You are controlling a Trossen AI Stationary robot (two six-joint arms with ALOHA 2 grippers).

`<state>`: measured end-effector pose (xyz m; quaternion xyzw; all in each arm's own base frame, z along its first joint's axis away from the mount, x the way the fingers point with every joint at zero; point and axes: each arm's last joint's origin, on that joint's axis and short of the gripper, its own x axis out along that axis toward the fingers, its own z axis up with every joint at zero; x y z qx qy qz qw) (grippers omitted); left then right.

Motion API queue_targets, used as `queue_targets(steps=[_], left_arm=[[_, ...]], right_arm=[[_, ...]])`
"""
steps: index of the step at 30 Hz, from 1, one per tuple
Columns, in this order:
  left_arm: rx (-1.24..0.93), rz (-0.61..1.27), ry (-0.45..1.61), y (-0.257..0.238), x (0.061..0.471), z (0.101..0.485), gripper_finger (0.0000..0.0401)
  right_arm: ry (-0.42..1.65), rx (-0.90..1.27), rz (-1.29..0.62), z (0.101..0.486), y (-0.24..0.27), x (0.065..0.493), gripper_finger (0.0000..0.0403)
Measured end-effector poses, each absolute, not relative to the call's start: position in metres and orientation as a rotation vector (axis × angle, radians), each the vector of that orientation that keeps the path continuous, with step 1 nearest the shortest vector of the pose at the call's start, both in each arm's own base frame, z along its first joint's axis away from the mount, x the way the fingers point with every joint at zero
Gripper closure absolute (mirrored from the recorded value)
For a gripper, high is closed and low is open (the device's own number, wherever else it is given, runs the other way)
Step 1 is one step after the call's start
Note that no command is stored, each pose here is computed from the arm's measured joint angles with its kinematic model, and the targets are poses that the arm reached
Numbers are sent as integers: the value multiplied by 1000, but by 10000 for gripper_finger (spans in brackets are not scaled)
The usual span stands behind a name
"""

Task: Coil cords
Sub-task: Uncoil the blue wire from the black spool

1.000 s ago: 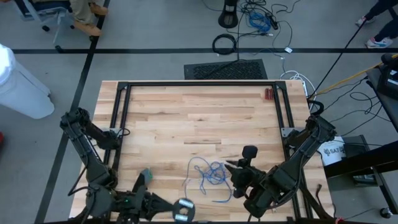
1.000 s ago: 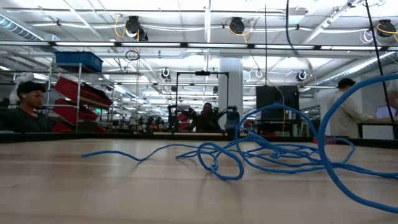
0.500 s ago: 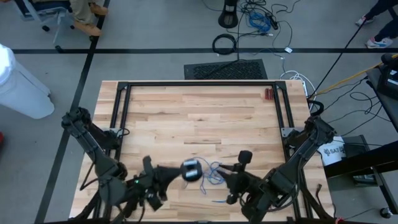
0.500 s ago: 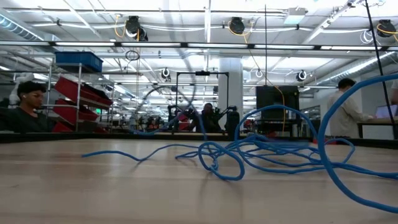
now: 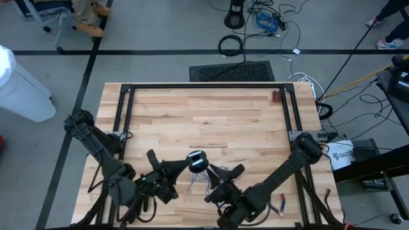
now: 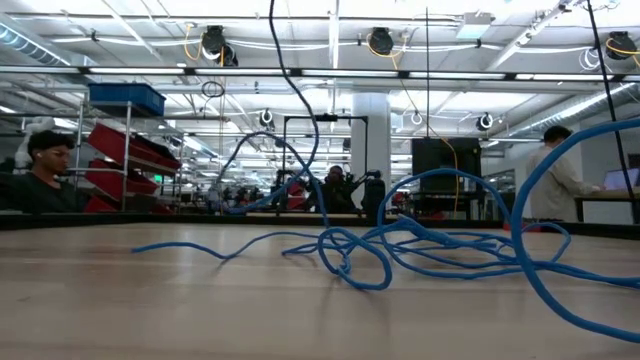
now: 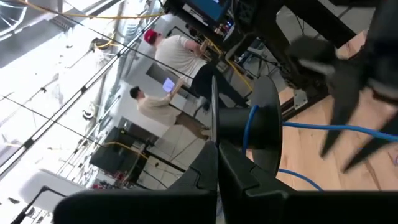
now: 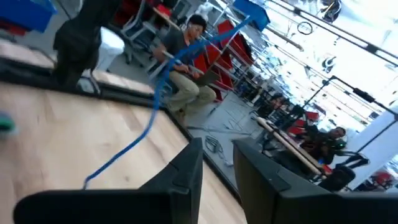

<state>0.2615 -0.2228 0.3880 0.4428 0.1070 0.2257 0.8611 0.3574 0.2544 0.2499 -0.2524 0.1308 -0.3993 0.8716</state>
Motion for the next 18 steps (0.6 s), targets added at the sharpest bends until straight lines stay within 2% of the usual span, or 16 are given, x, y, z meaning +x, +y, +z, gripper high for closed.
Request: queue_targets(steps=[4,13,18], left_arm=[[929,471,223,-223,262,388,400],[929,470,223,-223,262,388,400],[920,470,220,-223,262,388,400]], right_arm=[[327,-472,-776,240,250,369,312],[338,-397,-611,251,257,386,239],[319,-403,-598,255,259,389,226]])
